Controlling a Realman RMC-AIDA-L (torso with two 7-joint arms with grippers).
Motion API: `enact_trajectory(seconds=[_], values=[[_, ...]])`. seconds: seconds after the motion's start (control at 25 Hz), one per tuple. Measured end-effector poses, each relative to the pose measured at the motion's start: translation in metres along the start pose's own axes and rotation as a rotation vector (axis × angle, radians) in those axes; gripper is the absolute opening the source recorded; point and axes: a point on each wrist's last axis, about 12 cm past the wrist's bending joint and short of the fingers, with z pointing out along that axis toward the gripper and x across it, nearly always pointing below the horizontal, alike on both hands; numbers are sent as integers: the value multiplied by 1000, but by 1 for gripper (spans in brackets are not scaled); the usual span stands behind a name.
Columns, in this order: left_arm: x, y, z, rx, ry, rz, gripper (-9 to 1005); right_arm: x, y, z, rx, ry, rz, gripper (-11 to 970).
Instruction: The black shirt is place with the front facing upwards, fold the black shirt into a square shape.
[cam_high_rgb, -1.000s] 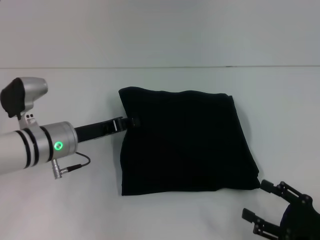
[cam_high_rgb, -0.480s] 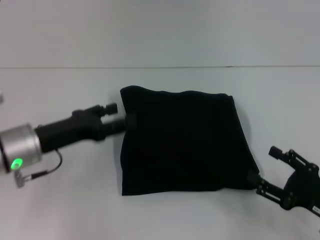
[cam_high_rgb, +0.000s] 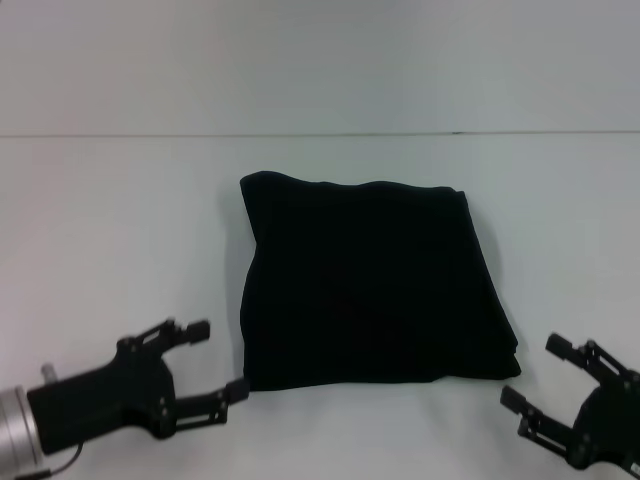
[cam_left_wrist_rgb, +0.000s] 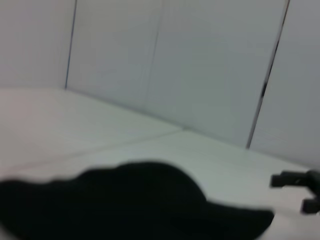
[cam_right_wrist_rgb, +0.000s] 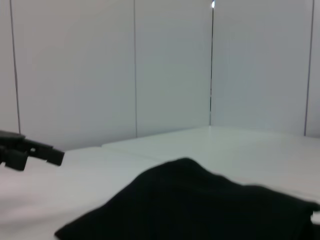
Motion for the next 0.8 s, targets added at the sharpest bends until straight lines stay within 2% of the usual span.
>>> enact_trajectory(seconds=[0.08, 0.2, 0.8], values=[[13, -2, -3, -33, 23, -7, 945, 5, 5, -5, 13, 16, 6, 883], [20, -2, -5, -61, 33, -8, 947, 10, 7, -10, 32, 42, 15, 883], [13, 1, 1, -38, 20, -26, 947, 10, 7, -10, 35, 43, 21, 883]])
